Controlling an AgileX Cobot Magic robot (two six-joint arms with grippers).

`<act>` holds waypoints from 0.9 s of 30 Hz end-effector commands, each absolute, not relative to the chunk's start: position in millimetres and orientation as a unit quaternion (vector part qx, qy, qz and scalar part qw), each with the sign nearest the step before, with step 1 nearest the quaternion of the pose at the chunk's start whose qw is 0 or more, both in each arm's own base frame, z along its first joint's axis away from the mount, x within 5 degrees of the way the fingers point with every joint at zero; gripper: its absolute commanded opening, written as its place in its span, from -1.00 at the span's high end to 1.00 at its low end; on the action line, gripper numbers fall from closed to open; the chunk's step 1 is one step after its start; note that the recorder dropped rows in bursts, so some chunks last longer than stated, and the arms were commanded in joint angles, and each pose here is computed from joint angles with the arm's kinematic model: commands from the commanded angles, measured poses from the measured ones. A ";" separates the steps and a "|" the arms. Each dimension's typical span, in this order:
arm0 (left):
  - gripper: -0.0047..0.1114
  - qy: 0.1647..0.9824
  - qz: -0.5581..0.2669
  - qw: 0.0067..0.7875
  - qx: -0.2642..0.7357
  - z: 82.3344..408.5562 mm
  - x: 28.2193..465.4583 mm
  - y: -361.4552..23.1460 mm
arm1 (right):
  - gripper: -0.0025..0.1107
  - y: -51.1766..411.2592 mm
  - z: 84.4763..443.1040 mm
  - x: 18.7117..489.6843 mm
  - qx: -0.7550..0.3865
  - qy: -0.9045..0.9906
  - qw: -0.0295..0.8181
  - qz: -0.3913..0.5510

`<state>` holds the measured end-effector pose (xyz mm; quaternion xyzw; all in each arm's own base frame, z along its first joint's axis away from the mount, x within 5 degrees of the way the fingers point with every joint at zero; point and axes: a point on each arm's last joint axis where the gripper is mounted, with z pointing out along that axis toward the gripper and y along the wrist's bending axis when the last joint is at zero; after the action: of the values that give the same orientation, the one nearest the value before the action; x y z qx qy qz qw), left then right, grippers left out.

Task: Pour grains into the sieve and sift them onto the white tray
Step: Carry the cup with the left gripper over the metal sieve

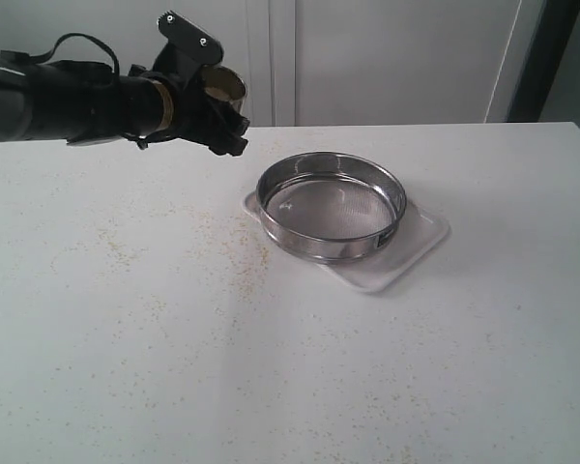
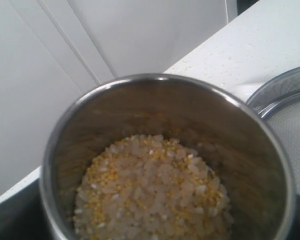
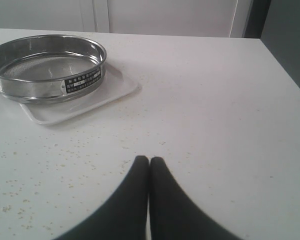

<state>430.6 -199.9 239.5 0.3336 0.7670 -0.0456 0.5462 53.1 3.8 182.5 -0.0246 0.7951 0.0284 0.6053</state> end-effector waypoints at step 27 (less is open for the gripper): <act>0.92 0.659 0.212 0.522 0.499 241.5 424.8 -266.8 | 0.96 3.4 182.3 53.4 -0.024 0.791 0.611 0.024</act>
<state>429.3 -258.3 243.0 0.4695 0.6816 0.1787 0.5321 53.1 3.8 182.5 -0.0246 0.7951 0.0284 0.6053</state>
